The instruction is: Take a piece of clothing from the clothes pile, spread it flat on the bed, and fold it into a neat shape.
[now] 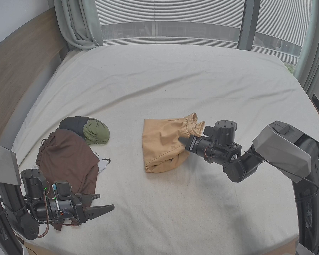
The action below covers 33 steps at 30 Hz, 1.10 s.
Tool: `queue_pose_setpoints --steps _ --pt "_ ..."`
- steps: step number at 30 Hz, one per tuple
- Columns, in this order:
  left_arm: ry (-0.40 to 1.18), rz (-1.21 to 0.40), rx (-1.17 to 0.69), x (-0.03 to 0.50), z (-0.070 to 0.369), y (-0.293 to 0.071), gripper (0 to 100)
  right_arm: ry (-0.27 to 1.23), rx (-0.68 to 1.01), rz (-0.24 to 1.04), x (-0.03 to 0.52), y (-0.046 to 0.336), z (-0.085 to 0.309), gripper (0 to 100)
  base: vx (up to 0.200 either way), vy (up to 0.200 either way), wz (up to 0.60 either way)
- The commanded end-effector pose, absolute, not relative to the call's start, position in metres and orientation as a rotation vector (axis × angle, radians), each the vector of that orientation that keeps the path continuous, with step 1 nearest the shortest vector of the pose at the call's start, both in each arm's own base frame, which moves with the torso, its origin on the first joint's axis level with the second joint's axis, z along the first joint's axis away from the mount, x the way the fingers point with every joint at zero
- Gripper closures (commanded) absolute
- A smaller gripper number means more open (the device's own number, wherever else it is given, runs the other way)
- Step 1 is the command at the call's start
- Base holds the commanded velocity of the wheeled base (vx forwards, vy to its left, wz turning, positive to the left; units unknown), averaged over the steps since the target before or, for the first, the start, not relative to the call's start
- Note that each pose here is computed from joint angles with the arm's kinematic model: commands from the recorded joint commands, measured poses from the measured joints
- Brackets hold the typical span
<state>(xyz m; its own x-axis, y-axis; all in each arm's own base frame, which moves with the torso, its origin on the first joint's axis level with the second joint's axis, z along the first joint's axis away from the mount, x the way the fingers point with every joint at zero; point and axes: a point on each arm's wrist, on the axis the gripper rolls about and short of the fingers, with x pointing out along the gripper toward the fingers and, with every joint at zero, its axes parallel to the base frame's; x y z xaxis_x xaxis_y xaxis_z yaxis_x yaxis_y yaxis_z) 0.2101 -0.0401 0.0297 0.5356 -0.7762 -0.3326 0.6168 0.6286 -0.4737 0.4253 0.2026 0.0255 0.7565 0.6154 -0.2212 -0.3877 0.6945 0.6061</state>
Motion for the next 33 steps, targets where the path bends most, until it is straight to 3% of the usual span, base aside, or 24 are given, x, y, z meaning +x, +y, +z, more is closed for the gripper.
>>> queue_pose_setpoints --steps 1,16,17,24,33 --pt "0.572 -0.844 -0.324 0.206 0.028 -0.040 0 0.483 0.558 0.548 0.415 0.196 0.003 100 0.000 0.000 0.00" --pt "0.566 -0.845 -0.322 0.206 0.029 -0.040 0 0.489 0.555 0.533 0.408 0.192 -0.031 100 0.000 0.000 0.00" --pt "0.566 -0.845 -0.322 0.206 0.029 -0.040 0 0.489 0.555 0.533 0.408 0.192 -0.031 0 0.000 0.000 0.00" --pt "0.564 -0.844 -0.322 0.206 0.029 -0.040 0 0.466 0.557 0.493 0.412 0.177 -0.024 0 0.000 0.000 0.00" --pt "0.563 -0.845 -0.321 0.206 0.030 -0.040 0 0.377 0.545 0.404 0.414 0.134 0.015 0 0.000 0.000 0.00"
